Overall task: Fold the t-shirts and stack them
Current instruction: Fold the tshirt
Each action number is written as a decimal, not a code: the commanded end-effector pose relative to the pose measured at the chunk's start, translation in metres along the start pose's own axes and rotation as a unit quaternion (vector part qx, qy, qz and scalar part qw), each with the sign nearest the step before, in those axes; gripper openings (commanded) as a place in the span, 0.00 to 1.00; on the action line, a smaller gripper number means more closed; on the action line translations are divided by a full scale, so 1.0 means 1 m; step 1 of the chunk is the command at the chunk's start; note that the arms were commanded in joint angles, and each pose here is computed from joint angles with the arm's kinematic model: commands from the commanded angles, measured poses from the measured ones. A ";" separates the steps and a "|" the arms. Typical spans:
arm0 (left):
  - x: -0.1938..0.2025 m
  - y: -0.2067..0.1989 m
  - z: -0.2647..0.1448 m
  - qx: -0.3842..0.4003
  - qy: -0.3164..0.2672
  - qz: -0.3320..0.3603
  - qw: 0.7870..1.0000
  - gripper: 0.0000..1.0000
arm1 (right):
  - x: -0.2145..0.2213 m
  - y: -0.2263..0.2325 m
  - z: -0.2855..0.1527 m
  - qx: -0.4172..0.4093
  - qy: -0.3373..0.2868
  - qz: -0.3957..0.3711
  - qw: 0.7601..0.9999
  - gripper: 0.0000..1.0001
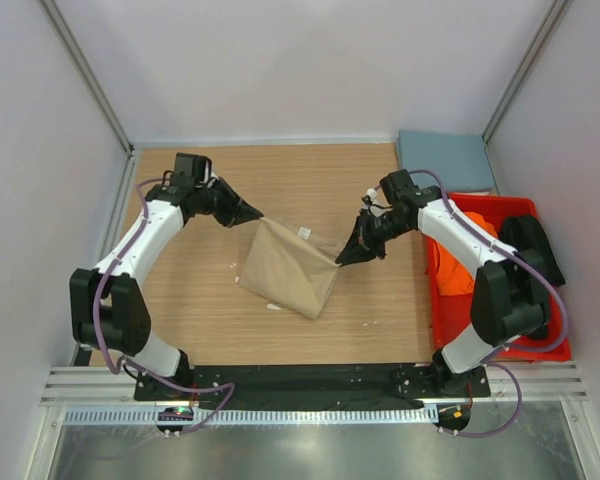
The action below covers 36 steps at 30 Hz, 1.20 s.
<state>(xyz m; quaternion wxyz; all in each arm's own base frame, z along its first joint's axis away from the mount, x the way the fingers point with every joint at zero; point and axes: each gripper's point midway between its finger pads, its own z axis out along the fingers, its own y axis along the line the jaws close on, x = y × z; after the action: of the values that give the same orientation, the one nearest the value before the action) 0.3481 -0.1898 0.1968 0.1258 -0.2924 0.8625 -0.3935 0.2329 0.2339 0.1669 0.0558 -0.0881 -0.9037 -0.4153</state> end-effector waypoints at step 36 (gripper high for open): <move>-0.111 -0.070 0.052 -0.061 -0.070 0.221 0.971 0.41 | -0.181 -0.058 -0.030 0.163 -0.149 -0.057 0.974 0.48</move>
<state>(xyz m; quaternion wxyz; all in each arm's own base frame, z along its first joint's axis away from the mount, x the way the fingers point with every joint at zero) 0.5133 -0.2206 0.1455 0.1852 -0.1667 0.9188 -0.3061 0.4037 0.1503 0.0750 -0.0446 -0.1473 -0.9497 -0.2727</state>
